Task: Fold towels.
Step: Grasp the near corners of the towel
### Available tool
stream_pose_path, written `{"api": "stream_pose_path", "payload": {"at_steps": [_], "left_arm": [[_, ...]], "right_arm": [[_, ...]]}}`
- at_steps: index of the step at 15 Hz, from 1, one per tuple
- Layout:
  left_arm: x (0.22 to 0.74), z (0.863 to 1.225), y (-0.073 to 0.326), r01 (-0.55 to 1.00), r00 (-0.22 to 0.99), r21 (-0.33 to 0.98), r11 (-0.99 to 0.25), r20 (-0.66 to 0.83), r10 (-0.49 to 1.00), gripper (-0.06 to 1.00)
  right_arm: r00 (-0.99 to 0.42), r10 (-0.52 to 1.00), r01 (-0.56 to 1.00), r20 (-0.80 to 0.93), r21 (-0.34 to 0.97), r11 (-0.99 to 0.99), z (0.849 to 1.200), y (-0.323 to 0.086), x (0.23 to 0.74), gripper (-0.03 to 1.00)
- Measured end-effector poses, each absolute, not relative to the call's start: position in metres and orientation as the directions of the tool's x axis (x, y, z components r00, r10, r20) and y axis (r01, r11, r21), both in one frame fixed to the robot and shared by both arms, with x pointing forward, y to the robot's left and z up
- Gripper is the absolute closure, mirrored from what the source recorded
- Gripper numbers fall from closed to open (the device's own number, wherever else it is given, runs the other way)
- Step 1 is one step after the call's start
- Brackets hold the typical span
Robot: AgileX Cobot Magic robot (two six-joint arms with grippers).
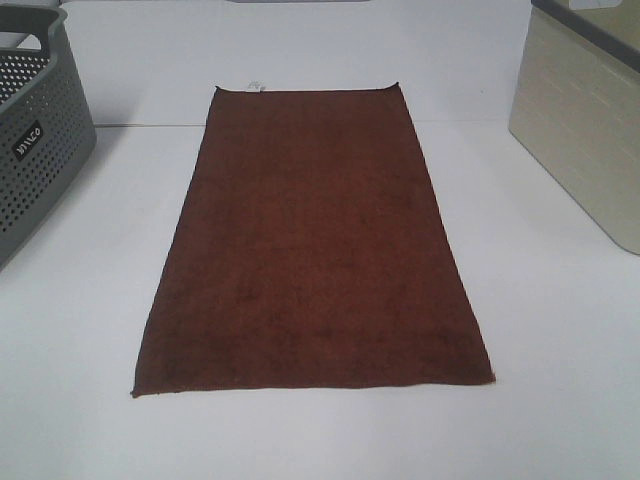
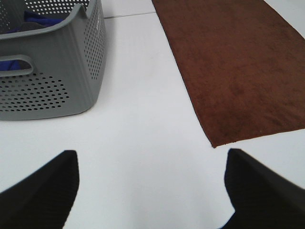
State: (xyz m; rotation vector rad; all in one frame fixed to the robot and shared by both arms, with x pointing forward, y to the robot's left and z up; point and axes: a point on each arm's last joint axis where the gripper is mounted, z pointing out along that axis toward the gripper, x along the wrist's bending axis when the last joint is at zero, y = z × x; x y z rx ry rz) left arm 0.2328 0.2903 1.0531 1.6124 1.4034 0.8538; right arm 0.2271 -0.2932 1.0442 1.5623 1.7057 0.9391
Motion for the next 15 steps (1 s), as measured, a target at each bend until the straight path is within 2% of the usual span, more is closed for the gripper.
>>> {"api": "stream_pose_path", "payload": {"at_steps": [15], "left_arm": [[0.2328,1.0531,0.2903,0.436,0.151,0.899,-0.048,-0.021,0.988,0.15]], "right_arm": [[-0.094,0.995,0.543,0.013,0.839,0.041,1.0442,-0.2932,0.2271,0.19]]}}
